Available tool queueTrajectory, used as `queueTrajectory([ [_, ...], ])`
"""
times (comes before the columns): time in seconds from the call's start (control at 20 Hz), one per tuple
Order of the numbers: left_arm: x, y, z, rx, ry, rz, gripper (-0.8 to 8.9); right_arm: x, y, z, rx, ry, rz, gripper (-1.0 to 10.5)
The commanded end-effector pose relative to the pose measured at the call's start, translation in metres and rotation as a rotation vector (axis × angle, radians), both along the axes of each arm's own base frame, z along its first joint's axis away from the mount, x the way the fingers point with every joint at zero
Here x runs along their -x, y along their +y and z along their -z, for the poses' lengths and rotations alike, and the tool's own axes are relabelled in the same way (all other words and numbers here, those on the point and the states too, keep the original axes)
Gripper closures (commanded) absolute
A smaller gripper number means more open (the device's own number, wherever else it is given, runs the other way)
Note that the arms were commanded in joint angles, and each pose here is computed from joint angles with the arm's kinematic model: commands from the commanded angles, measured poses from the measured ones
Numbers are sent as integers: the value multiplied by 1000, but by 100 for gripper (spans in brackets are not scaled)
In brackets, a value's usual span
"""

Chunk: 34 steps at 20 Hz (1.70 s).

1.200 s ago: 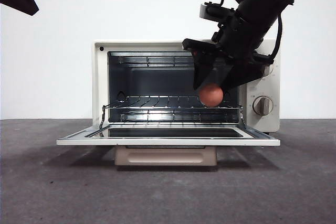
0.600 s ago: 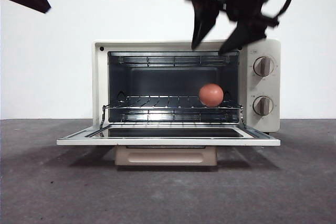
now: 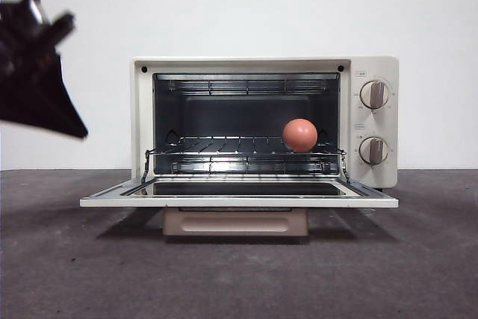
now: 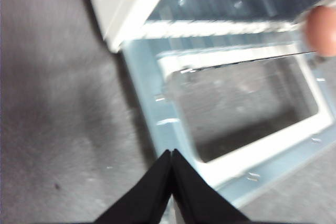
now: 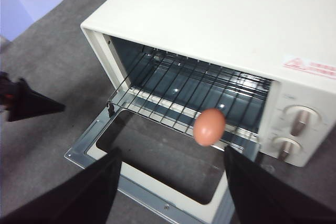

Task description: Eggoven

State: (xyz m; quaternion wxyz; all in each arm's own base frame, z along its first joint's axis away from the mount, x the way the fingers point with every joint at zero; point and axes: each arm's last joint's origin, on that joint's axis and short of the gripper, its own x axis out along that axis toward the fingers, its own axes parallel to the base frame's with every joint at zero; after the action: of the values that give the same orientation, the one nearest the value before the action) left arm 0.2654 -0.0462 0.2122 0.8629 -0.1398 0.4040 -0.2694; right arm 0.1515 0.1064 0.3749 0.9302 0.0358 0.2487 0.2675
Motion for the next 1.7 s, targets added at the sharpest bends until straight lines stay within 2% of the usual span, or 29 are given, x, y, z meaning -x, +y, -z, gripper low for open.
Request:
queueTrajectory([
  [0.05, -15, -1, 24, 40, 62, 26, 807, 11, -6, -11, -19, -37, -6, 634],
  [0.25, -30, -4, 58, 66, 124, 44, 807, 25, -17, -19, -40, -84, 18, 634],
  [0.5, -38, -8, 82, 105, 173, 74, 807, 28, -19, -20, -42, -88, 21, 634],
  [0.9, -39, -20, 89, 190, 185, 163, 807, 27, -20, -19, -34, -91, 41, 634],
  [1.05, -42, -17, 85, 288, 179, 185, 807, 27, -20, -19, -33, -92, 45, 634],
  [1.35, -57, -1, 69, 448, 107, 131, 807, 27, -20, -19, -34, -91, 48, 634],
  [1.7, -75, 1, 34, 596, -111, 82, 807, 28, -21, -17, -16, -66, 48, 634],
])
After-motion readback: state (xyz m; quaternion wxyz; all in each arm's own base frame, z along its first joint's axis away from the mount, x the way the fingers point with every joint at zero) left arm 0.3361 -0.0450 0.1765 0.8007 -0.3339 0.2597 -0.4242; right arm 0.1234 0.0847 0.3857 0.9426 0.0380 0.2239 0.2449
